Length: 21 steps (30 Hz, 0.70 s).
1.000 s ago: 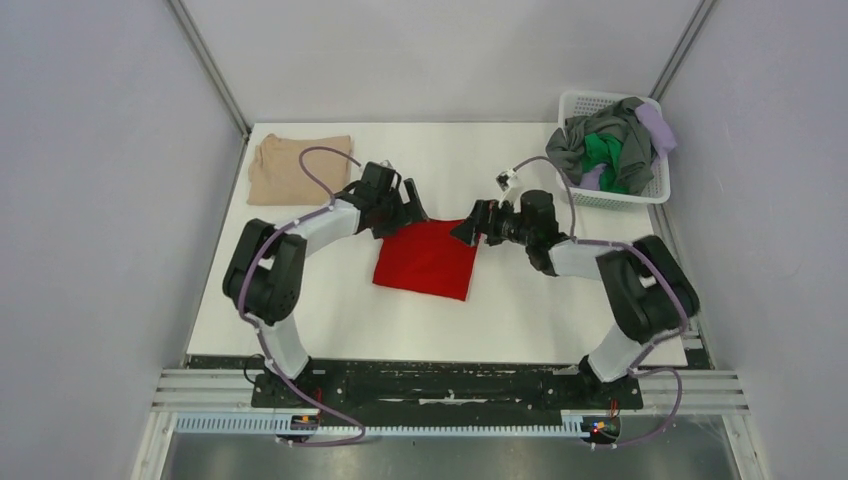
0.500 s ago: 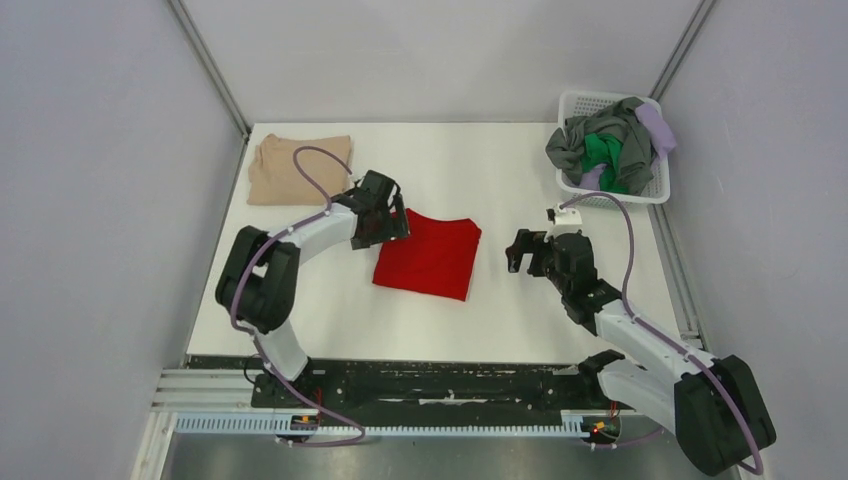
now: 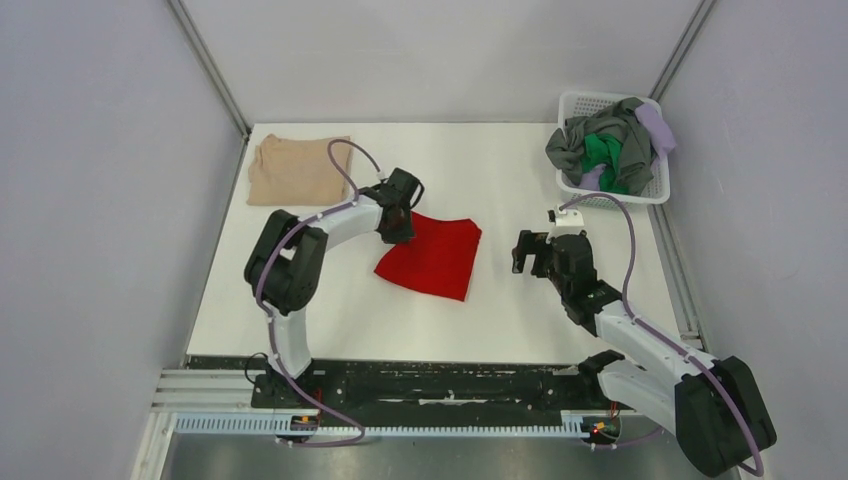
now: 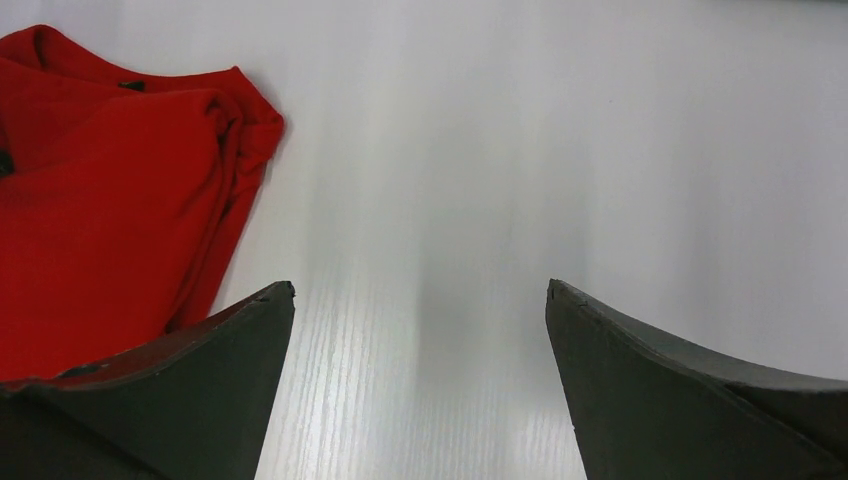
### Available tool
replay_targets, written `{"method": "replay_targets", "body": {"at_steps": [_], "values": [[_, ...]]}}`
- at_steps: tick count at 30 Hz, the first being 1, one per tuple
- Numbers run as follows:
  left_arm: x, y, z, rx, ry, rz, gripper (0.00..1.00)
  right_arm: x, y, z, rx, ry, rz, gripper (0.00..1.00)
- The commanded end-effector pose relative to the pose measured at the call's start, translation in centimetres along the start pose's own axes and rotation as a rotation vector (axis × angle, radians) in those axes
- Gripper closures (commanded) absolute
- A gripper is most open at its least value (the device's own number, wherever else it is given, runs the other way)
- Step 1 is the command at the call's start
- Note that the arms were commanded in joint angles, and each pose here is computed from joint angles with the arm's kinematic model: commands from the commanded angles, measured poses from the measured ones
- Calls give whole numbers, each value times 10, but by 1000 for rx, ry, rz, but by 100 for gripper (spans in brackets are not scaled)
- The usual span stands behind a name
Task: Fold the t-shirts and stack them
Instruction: Put the neatly folded tshirt into the corner of the board with the left arm
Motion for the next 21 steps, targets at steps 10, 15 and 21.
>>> {"method": "replay_targets", "body": {"at_steps": [10, 15, 21], "values": [[-1, 93, -7, -381, 665, 204, 98, -17, 1, 0, -5, -192, -43, 2], [11, 152, -19, -491, 770, 260, 98, -20, -2, -1, -1, -226, -44, 2], [20, 196, -41, -582, 732, 331, 98, -20, -6, 4, 36, -234, -58, 2]]}}
Point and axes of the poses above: each gripper's point midway between its finger pads, its own z axis out along the fingers, its own x axis along the line the jaws close on, y = z × x, the point moved 10 cm from there along -z, back along the fingers, and after that the axes turned 7 degrees about -z, right-handed, at the moved point
